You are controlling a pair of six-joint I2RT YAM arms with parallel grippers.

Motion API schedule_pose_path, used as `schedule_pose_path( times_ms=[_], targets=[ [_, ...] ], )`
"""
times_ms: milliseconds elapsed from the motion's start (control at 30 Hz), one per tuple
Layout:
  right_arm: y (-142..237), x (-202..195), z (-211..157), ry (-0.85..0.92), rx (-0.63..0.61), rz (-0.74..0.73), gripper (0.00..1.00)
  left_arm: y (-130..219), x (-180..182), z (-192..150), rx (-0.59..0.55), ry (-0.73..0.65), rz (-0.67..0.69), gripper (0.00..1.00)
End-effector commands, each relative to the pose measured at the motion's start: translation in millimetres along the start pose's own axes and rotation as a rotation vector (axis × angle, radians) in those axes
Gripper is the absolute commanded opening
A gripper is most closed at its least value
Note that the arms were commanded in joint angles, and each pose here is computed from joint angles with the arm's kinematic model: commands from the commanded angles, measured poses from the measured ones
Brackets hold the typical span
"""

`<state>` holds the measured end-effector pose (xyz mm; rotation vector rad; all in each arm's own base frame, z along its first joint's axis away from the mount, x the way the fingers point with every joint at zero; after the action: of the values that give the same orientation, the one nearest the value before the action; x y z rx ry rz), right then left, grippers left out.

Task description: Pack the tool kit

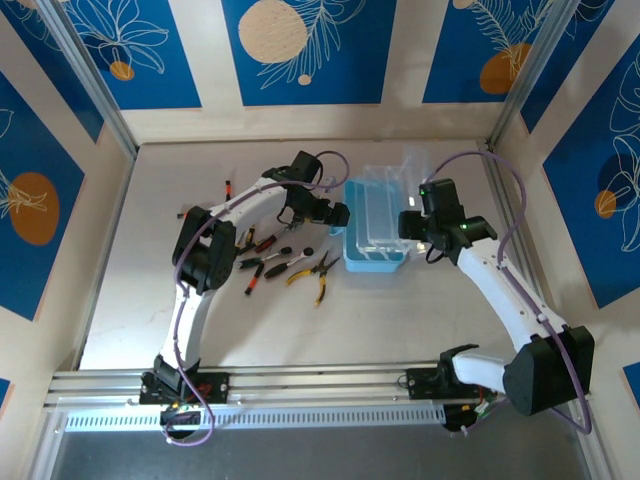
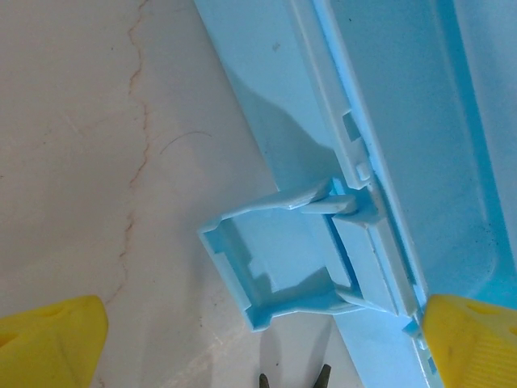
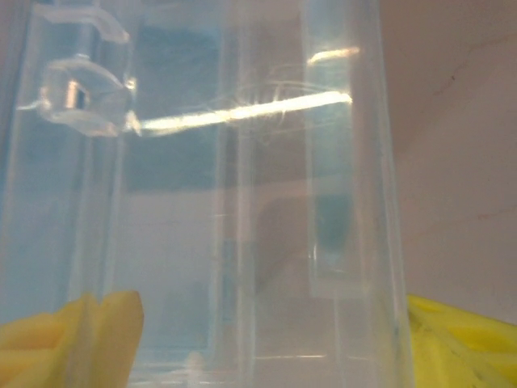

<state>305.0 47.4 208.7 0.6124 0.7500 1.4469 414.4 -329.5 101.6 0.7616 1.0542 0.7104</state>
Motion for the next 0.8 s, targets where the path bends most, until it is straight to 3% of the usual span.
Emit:
schedule_pose_path(
  times_ms=[0,233,500,767],
  targets=[
    [6.9,-14.5,-2.9,-0.106,0.004,0.023,0.78,-13.8,4.1,-4.2,0.027,0.001,0.014,1.0],
    [3.5,-39.0,-6.9,-0.26,0.016,0.083,0.8,-14.1,3.3,-3.9,0.031,0.003,0.007,1.0],
    [5.7,-50.1,-2.9,-0.278,0.008,0.06,0.82,-6.4,1.1,-0.9,0.025,-0.013,0.022,1.0],
    [18.7,-83.4,3.2,-0.323,0.002,-0.083,1.0,-0.3,-2.2,3.6,0.021,-0.022,0.028,1.0]
  ],
)
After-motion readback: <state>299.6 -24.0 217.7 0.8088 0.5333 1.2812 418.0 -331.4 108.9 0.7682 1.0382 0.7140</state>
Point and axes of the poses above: each hand's point on the last joint's axis, 136 mm out from that joint toward the fingers, its own y axis back along the fingers, its own x axis along the line the jaws close on, z = x × y, the point moved 3 cm from there along y, back along the fingers, and after that the axes turned 7 degrees about y, right-handed, at the moved point
